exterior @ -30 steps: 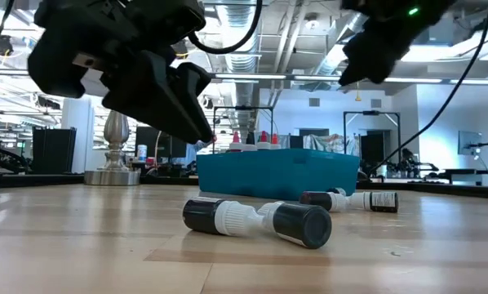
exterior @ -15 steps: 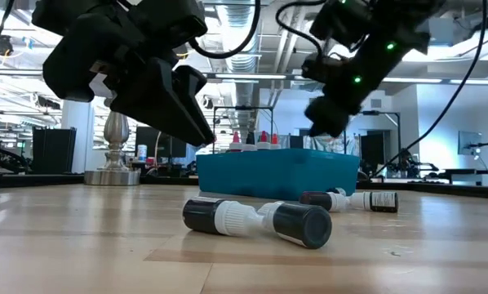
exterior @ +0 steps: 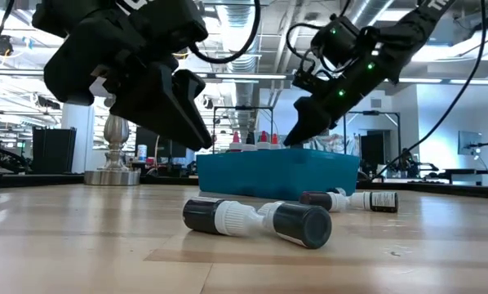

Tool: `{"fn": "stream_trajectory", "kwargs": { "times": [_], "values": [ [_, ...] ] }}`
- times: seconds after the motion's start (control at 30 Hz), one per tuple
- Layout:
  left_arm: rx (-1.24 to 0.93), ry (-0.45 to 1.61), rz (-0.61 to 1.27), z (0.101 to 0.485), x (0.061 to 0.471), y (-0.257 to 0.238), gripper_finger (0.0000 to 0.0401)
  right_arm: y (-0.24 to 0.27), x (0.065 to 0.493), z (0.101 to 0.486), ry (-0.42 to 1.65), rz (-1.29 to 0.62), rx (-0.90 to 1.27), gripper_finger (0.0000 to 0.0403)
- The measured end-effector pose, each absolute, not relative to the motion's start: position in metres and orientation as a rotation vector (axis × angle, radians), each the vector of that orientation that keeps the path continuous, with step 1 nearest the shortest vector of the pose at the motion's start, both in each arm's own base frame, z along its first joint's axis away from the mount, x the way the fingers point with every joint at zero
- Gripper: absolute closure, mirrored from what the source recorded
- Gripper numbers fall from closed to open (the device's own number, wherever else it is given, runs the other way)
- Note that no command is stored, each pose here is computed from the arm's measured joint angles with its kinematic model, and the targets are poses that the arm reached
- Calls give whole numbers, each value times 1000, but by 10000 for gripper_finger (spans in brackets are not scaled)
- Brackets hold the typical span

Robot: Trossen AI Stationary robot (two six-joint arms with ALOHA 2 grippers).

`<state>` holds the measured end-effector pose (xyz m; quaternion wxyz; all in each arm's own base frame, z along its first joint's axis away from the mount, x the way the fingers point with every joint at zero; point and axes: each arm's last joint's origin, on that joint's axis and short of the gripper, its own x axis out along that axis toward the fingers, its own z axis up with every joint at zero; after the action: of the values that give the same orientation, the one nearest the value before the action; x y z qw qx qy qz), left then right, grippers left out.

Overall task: Pick & Place food coloring
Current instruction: Put the small violet food coloring bottle into the blue bin, then put the small red food coloring bottle into the blue bin

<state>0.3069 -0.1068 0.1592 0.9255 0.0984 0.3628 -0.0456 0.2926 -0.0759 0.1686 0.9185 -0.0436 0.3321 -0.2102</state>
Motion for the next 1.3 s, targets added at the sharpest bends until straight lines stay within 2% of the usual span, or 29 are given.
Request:
{"fn": "stream_trajectory", "kwargs": {
  "times": [0.23,0.77,1.13,1.3],
  "values": [
    [194,734,-90,160,308,-107,275,-83,285,158,670,-350,-52,321],
    [188,729,-89,160,308,-107,275,-83,285,158,661,-309,-11,307],
    [181,730,-93,160,308,-107,275,-81,286,158,658,-294,-36,252],
    [157,705,-206,158,312,-113,275,-68,290,162,645,-232,-111,232]
  ]
}}
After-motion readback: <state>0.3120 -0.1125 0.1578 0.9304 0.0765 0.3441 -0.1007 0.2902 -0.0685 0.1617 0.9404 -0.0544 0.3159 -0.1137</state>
